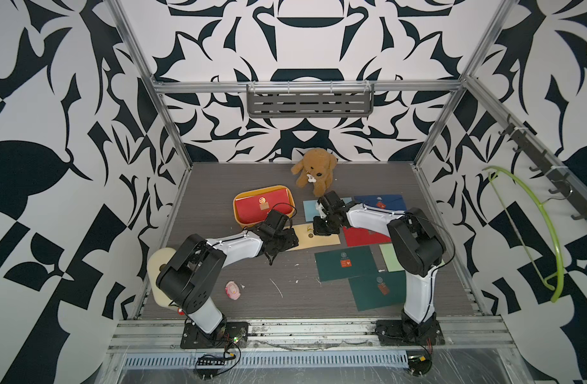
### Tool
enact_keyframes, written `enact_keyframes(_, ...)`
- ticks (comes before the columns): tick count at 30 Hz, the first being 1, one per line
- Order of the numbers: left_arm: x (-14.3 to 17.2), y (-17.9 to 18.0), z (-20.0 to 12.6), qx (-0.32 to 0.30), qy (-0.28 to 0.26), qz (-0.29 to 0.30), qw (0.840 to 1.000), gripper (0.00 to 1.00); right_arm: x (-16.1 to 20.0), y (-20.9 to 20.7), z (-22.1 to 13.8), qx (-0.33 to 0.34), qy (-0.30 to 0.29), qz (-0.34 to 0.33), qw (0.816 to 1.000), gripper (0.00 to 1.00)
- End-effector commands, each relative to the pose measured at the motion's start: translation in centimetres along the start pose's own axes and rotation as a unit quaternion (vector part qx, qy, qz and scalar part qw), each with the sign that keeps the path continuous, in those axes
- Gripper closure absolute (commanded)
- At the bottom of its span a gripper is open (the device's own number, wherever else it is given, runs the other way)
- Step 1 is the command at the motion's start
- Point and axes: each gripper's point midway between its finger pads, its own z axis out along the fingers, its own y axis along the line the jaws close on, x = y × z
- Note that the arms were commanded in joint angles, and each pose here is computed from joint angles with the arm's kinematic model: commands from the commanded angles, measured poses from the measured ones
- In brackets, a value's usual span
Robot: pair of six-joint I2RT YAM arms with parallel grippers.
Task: Put the sealed envelopes into the storage box
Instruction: Pick up the envelope from the center of the board.
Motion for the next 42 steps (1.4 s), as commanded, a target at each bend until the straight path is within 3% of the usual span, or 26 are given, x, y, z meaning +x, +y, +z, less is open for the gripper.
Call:
enact_keyframes(1, 4.0, 4.5, 1.3, -0.058, 0.064, -0.015, 0.996, 0.26, 3.0, -1.6, 1.1, 0.015, 0.049, 0.006, 0.999, 1.0)
enact_keyframes(7, 3.3, 3.8, 0.6, -0.041, 0.055, -0.008, 0.998, 0.26, 3.3, -1.6, 1.1, 0.013, 0.056, 0.007, 0.998, 1.0)
enact_keyframes(20, 1.6, 0.8, -1.4, 0.064, 0.051, 0.014, 0.997, 0.28, 3.8, -1.5, 1.8, 0.001, 0.069, 0.014, 0.998, 1.0)
enact_keyframes(30, 1.1, 0.7, -2.6, 0.091, 0.044, 0.013, 0.995, 0.3, 4.1, -1.2, 2.3, -0.013, 0.076, 0.019, 0.997, 1.0)
enact_keyframes(36, 1.6, 4.0, -2.1, -0.004, 0.06, -0.003, 0.998, 0.29, 4.1, -1.2, 2.2, -0.012, 0.075, 0.017, 0.997, 1.0)
enact_keyframes(42, 2.3, 4.5, -1.0, -0.002, 0.069, -0.011, 0.998, 0.28, 4.0, -0.8, 2.2, -0.022, 0.077, 0.017, 0.997, 1.0)
